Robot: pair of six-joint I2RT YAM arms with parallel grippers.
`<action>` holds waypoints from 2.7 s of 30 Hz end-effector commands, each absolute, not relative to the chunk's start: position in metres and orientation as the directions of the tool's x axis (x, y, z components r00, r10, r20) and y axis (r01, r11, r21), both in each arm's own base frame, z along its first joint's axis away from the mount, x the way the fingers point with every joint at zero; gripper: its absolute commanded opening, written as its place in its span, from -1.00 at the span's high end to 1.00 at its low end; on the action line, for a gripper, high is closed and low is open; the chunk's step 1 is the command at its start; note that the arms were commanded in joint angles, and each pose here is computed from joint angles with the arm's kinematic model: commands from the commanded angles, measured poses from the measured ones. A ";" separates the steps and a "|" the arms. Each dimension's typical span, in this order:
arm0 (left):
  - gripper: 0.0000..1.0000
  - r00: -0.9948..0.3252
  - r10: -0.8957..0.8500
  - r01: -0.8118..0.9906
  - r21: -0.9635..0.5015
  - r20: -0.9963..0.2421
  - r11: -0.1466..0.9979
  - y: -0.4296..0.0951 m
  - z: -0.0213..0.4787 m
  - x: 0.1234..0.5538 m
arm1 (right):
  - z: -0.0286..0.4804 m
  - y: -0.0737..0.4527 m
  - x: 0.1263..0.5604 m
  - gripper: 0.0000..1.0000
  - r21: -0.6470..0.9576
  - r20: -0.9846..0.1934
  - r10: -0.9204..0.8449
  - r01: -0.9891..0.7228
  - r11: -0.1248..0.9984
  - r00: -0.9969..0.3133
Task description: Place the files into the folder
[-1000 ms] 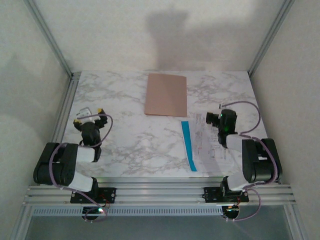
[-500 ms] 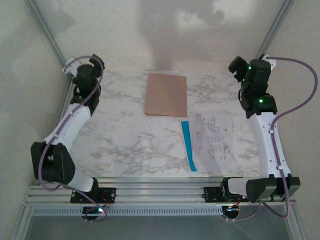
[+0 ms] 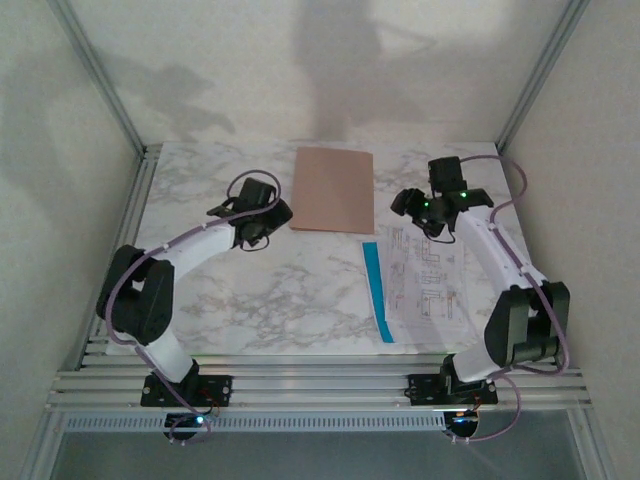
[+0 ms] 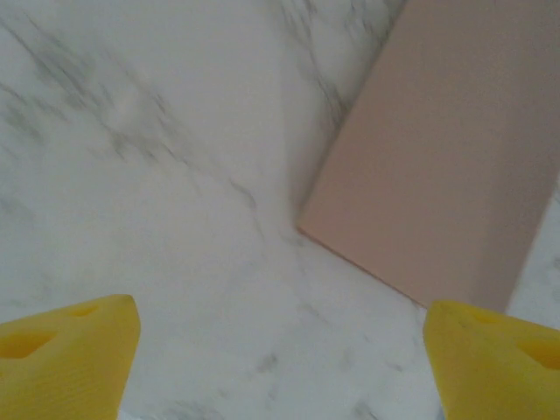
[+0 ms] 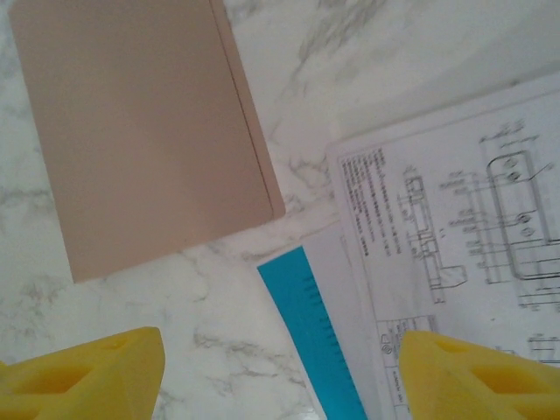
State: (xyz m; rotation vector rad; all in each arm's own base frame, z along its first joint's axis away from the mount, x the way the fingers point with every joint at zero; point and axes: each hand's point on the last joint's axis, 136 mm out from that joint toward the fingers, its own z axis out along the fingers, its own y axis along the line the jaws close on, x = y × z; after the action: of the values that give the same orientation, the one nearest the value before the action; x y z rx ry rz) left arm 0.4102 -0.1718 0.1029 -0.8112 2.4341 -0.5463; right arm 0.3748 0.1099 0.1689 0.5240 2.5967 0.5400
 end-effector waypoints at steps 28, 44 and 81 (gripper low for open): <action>0.07 -0.487 -0.873 -0.612 -0.701 -0.032 0.367 -0.229 0.097 0.466 | 0.160 0.137 0.375 -0.37 0.515 -0.251 0.409 0.237 0.824 -0.878; 0.23 -0.757 -0.621 -0.384 -0.631 -0.203 0.674 -0.297 0.066 0.584 | 0.155 0.163 0.416 -0.16 0.557 -0.210 0.421 0.246 0.793 -0.882; 0.26 -0.795 -0.578 -0.498 -0.347 -0.184 0.795 -0.189 -0.012 0.388 | 0.062 0.281 0.376 -0.18 0.439 -0.135 0.127 0.055 0.897 -0.983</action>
State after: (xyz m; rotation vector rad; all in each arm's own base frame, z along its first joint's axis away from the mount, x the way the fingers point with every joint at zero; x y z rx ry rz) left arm 0.4278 -0.2029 0.0243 -0.7727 2.5505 -0.5492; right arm 0.3673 0.2771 0.0578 0.1979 2.9203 0.7081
